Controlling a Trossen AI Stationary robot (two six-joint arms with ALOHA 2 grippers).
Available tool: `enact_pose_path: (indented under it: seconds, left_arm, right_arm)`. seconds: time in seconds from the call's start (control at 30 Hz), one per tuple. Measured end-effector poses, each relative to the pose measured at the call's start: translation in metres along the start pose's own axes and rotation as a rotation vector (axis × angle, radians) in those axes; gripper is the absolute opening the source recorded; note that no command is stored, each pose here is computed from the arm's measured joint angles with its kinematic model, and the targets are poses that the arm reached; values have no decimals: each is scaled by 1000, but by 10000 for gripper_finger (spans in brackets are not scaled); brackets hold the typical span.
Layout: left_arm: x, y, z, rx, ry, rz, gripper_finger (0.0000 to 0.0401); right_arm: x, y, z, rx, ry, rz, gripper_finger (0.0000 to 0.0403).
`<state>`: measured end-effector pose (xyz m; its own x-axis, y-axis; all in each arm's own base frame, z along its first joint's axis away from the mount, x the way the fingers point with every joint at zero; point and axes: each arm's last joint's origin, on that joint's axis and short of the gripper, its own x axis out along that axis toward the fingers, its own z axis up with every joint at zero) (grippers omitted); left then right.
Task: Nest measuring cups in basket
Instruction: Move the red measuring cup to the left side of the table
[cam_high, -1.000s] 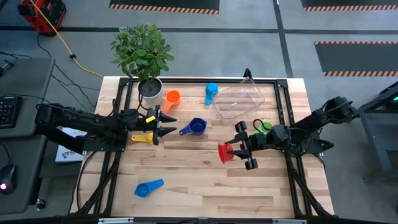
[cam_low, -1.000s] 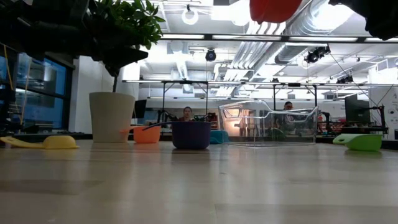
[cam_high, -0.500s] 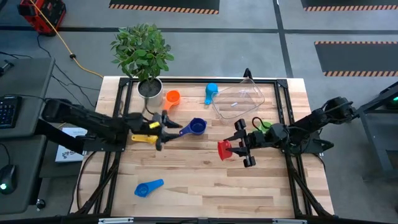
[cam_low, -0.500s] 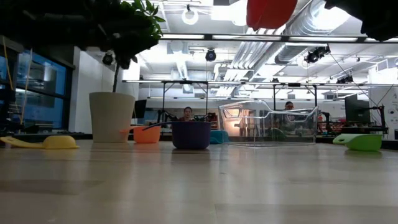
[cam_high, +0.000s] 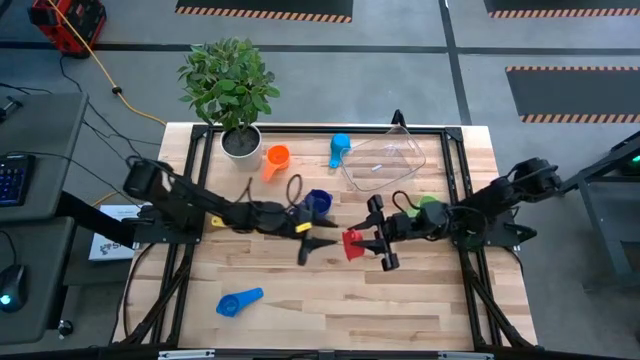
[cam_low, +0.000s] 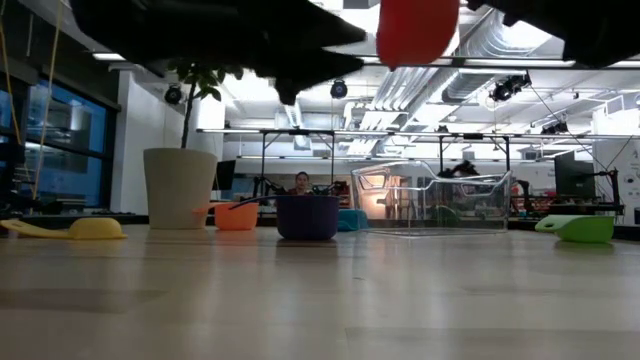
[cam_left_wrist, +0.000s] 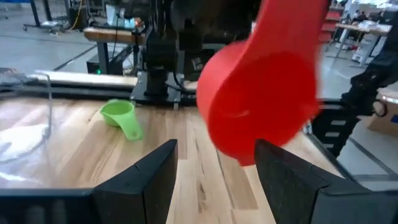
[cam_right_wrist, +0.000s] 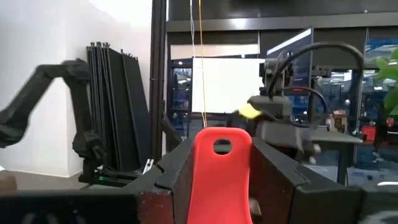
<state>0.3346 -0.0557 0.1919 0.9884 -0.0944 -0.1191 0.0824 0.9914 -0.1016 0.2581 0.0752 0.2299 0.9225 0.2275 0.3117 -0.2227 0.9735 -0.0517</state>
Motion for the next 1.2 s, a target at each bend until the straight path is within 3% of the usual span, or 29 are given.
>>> enact_pose_path:
  seconds: [0.37, 0.67, 0.83, 1.1, 1.2]
  left_arm:
    - [11, 3, -4, -18, -2, 23, 202]
    - [11, 1, 0, -20, -43, -24, 190]
    - [11, 1, 0, -21, -43, -24, 142]
    - [11, 1, 1, -24, -50, 8, 15]
    - [11, 2, 1, -39, -50, 13, 11]
  right_arm:
    - [13, 1, 0, -6, 38, 5, 126]
    - [13, 1, 0, 0, 35, 27, 126]
    - [13, 1, 0, -1, 35, 28, 126]
    - [13, 1, 0, -3, 36, 21, 126]
    - [13, 0, 0, -3, 37, 10, 126]
